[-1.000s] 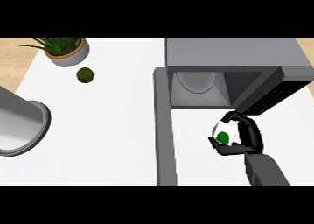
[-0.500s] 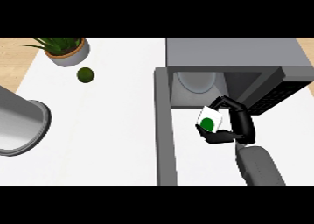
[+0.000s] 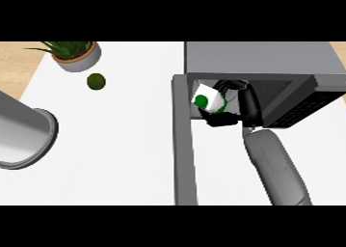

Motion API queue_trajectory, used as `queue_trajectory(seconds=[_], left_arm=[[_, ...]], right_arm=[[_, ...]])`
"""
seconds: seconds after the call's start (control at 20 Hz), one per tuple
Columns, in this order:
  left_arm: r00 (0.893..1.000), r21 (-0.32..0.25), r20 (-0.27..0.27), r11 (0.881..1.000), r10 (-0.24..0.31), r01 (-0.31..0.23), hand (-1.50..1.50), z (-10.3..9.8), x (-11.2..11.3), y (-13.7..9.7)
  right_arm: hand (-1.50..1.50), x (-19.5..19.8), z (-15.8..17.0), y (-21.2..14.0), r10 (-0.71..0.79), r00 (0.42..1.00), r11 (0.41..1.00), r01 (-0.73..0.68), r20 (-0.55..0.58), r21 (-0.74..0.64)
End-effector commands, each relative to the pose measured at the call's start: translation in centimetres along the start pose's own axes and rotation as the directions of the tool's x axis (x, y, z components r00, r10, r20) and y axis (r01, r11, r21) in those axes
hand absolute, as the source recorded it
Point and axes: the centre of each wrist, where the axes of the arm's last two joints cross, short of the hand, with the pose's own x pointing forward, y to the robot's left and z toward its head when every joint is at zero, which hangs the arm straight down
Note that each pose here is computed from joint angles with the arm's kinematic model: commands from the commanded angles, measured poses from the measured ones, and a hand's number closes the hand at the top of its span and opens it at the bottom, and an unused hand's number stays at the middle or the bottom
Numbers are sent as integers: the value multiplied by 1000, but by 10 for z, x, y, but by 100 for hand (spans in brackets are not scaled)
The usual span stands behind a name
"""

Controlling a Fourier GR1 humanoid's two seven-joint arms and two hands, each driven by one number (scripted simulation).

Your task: Pick up the milk, place it into the microwave and close the microwave

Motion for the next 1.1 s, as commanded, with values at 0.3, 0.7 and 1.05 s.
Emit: queue_trajectory(seconds=[0.3,0.7,1.05], left_arm=[[1000,-21,5,1000,-12,12,-150,-7,-4,6],[999,-59,9,997,42,-41,-150,-30,-16,12],[999,-81,15,996,31,-29,-150,-29,-24,9]], right_arm=[[150,-7,-63,-12,217,973,976,-219,-80,-17],[150,-13,-73,-22,295,950,948,-304,-100,-95],[150,-4,-93,-60,493,867,842,-497,-73,-209]])
